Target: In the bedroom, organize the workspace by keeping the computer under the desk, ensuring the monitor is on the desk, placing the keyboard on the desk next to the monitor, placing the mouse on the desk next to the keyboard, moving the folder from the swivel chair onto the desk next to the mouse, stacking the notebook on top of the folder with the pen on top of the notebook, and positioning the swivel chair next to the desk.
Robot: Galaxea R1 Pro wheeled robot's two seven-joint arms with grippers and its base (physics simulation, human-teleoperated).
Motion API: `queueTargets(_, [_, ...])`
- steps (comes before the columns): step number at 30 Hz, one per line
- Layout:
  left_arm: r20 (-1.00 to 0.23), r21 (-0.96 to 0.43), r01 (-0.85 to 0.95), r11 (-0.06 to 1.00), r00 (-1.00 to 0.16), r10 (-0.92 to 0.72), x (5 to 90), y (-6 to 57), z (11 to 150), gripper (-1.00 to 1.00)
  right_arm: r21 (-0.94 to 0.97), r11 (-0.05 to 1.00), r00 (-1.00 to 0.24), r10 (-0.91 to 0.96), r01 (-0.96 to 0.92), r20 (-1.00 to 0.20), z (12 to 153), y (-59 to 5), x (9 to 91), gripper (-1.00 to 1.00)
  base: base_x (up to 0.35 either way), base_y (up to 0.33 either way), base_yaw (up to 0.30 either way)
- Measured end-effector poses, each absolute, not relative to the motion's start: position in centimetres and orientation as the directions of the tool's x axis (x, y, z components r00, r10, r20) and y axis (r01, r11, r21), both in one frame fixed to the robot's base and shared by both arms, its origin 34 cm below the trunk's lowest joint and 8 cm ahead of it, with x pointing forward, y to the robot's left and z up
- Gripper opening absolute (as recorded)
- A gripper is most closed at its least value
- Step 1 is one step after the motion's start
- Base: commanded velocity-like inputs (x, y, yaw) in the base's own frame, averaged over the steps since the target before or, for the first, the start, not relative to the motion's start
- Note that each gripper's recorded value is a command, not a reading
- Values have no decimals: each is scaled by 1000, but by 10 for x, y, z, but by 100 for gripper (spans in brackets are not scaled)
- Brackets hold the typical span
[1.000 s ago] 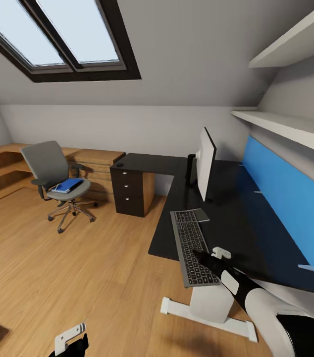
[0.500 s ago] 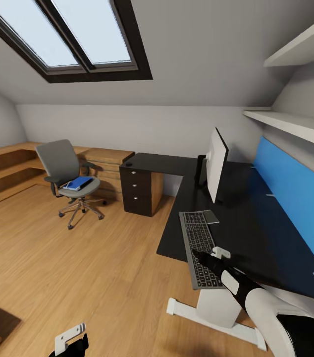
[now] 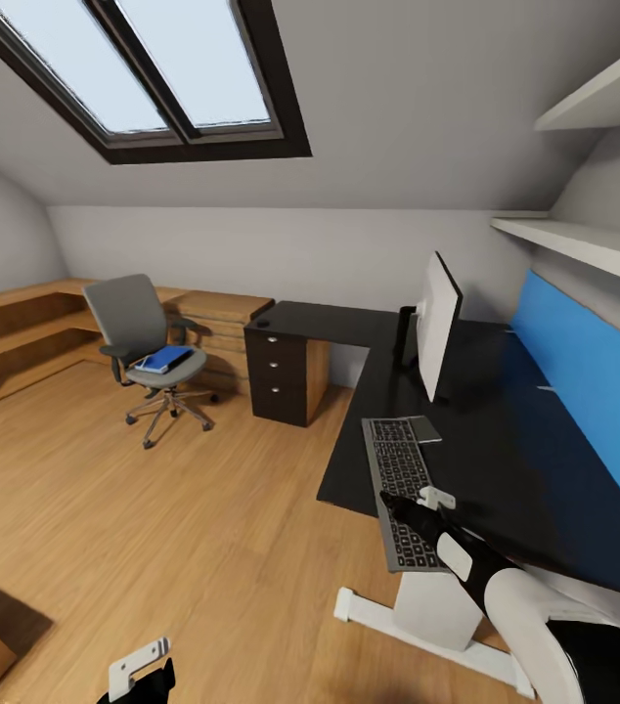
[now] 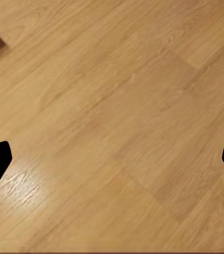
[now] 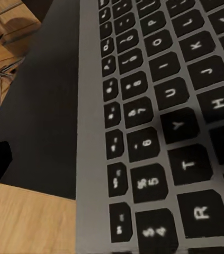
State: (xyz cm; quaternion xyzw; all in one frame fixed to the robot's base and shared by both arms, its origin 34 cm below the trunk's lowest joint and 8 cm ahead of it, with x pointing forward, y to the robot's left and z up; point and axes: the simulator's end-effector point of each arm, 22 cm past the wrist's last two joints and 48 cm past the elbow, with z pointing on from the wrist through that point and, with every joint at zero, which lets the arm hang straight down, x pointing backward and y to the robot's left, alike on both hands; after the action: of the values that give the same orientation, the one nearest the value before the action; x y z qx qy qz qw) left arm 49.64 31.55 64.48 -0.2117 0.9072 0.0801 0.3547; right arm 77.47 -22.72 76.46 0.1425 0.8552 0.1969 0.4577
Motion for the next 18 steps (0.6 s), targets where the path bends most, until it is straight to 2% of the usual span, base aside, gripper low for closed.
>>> queueTargets(9, [-676, -6, -441, 897, -659, -328, 496, 315, 644, 100, 463, 885, -537, 419, 60, -732, 766, -228, 776, 100, -191, -201, 2])
queueTargets(18, [-674, -6, -440, 898, -661, -328, 495, 314, 643, 100, 460, 886, -535, 416, 58, -735, 767, -229, 776, 100, -41, -318, 0])
